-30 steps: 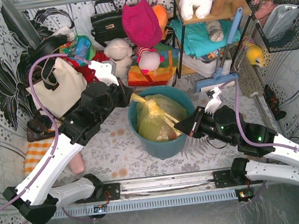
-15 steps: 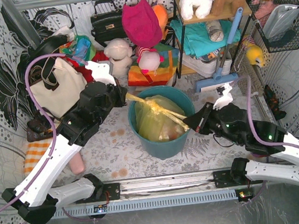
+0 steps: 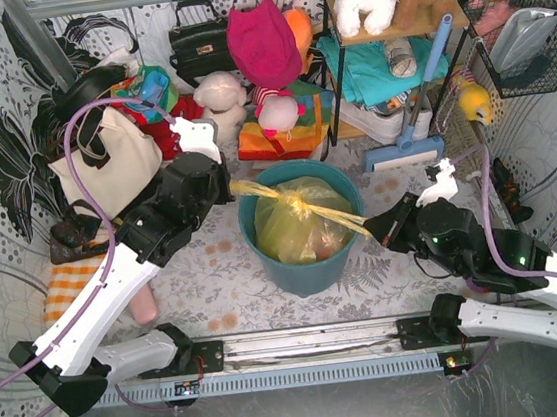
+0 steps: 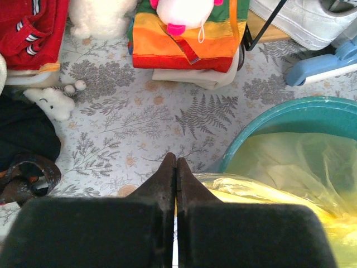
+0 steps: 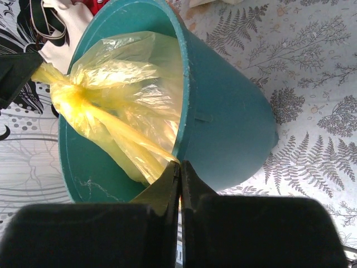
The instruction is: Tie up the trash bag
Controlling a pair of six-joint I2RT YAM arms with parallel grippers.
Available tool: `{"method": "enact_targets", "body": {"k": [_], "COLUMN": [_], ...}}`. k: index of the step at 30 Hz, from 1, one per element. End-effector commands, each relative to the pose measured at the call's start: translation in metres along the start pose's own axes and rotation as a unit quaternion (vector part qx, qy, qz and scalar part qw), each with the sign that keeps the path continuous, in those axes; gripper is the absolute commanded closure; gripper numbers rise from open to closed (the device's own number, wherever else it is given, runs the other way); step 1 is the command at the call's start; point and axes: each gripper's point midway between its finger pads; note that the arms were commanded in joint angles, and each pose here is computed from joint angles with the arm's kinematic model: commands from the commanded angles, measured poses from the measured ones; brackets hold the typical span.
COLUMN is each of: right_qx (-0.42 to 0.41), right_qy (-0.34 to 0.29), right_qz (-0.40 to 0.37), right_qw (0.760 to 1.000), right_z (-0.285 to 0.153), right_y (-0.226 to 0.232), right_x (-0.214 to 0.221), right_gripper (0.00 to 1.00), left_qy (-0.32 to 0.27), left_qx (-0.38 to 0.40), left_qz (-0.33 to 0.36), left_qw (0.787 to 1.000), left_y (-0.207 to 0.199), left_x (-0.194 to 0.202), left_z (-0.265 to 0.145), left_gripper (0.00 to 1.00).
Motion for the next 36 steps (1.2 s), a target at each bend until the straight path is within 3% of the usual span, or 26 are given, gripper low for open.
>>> {"method": "enact_targets", "body": {"k": [1, 6, 8, 11, 15, 25, 31, 36], "right_qx": [0.021, 0.009, 0.004, -0.002, -0.01, -0.016, -0.016, -0.019], "right_qy": [-0.019, -0.023, -0.019, -0.015, -0.013, -0.015, -0.017, -0.02], "right_qz": [-0.02, -0.017, -0.016, -0.015, -0.015, -0.017, -0.016, -0.014], "right_qw": [0.999, 1.0, 1.0, 1.0, 1.0, 1.0, 1.0, 1.0], "right_z": [-0.005, -0.006, -0.005, 0.0, 0.003, 0.004, 0.004, 0.003], "right_y": [-0.006, -0.001, 0.002, 0.005, 0.01, 0.016, 0.015, 0.015], "right_x": [-0.011, -0.014, -0.012, -0.008, -0.005, -0.007, -0.007, -0.009], "right_gripper": [1.0, 1.0, 1.0, 1.0, 1.0, 1.0, 1.0, 1.0], "left_qy": [-0.008, -0.034, -0.049, -0.048, -0.029, 0.008, 0.051, 0.055], "left_qx": [-0.052, -0.008, 0.024, 0.06, 0.09, 0.11, 0.071, 0.055], "left_qz": [0.014, 0.002, -0.009, -0.014, -0.013, -0.004, 0.015, 0.021], "left_qw": [0.999, 0.999, 0.998, 0.997, 0.995, 0.994, 0.996, 0.997], "left_y": [0.023, 0.01, 0.001, -0.011, -0.02, -0.025, -0.014, -0.012], "left_x": [-0.007, -0.019, -0.026, -0.029, -0.023, -0.004, 0.017, 0.02], "left_z": [-0.005, -0.014, -0.02, -0.026, -0.034, -0.038, -0.025, -0.013], "left_gripper": [1.0, 1.0, 0.91, 0.67, 0.53, 0.48, 0.49, 0.41]}}
Point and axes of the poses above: each gripper's point midway between its finger pads, its own z axis out along the fingers, its own y axis along the line the jaws close on, x = y × z, and after that the axes turned 10 degrees about z, right-handed
